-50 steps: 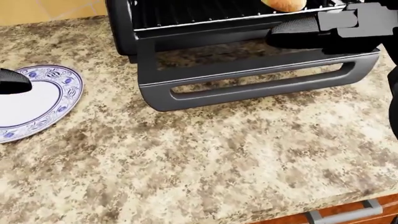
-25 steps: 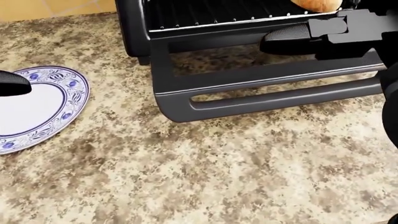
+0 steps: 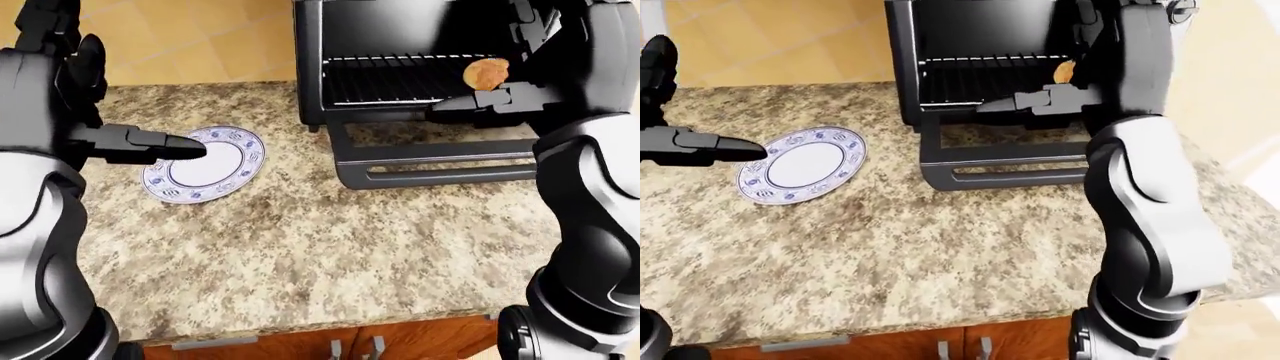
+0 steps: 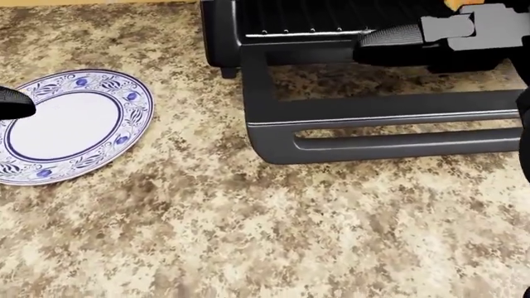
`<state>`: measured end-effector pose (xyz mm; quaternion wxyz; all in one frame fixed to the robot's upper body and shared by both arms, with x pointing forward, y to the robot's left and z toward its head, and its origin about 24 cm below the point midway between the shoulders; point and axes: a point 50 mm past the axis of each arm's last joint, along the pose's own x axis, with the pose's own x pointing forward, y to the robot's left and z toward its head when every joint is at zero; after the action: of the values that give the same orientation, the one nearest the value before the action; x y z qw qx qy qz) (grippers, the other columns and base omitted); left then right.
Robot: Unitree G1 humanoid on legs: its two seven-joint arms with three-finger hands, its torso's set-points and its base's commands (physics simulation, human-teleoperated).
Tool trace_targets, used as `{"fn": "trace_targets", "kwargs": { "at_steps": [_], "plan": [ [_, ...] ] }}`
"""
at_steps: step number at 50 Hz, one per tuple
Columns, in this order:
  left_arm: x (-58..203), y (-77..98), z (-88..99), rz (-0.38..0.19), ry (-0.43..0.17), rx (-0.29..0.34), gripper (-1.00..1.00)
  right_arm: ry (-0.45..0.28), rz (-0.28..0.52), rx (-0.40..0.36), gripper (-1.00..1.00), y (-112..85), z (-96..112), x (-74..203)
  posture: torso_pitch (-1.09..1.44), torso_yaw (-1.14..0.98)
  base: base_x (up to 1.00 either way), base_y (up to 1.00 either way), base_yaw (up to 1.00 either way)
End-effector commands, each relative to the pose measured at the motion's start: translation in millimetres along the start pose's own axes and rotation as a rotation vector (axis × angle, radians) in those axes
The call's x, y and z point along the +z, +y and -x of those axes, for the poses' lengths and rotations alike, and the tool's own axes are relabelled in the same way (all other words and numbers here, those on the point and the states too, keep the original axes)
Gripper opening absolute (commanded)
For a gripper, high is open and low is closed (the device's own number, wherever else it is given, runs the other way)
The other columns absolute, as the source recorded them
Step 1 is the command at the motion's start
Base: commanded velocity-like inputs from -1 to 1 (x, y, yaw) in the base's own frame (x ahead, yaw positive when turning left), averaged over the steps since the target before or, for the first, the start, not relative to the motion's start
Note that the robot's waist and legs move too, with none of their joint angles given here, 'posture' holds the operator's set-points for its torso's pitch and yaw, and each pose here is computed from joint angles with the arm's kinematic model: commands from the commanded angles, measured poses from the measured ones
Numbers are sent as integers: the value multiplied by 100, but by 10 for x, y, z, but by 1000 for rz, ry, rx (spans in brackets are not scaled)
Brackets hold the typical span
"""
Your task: Pick the bread from the rack and place it on the plate on the counter.
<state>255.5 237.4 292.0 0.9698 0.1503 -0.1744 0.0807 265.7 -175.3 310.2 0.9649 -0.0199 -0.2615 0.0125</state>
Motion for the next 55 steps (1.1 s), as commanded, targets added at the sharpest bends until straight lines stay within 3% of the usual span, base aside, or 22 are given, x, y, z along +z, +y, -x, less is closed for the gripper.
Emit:
{"fn": "trace_targets", "kwargs": {
  "at_steps": [1, 33, 44, 55],
  "plan": [
    [94, 5, -3, -9, -49, -3, 100, -27, 10, -17, 100, -22, -7, 53, 0, 0, 0, 0, 0],
    [72, 2, 0, -13, -42, -1, 100, -35, 17, -11, 100, -9, 8, 33, 0, 0, -8, 6, 0],
    [76, -12, -21, -10, -41, -5, 100, 6, 54, -76, 100, -142, -85, 19, 0, 0, 0, 0, 0],
    [38, 15, 19, 5, -34, 3, 100, 11, 134, -171, 100, -400, -158, 214, 0, 0, 0, 0, 0]
  ]
}}
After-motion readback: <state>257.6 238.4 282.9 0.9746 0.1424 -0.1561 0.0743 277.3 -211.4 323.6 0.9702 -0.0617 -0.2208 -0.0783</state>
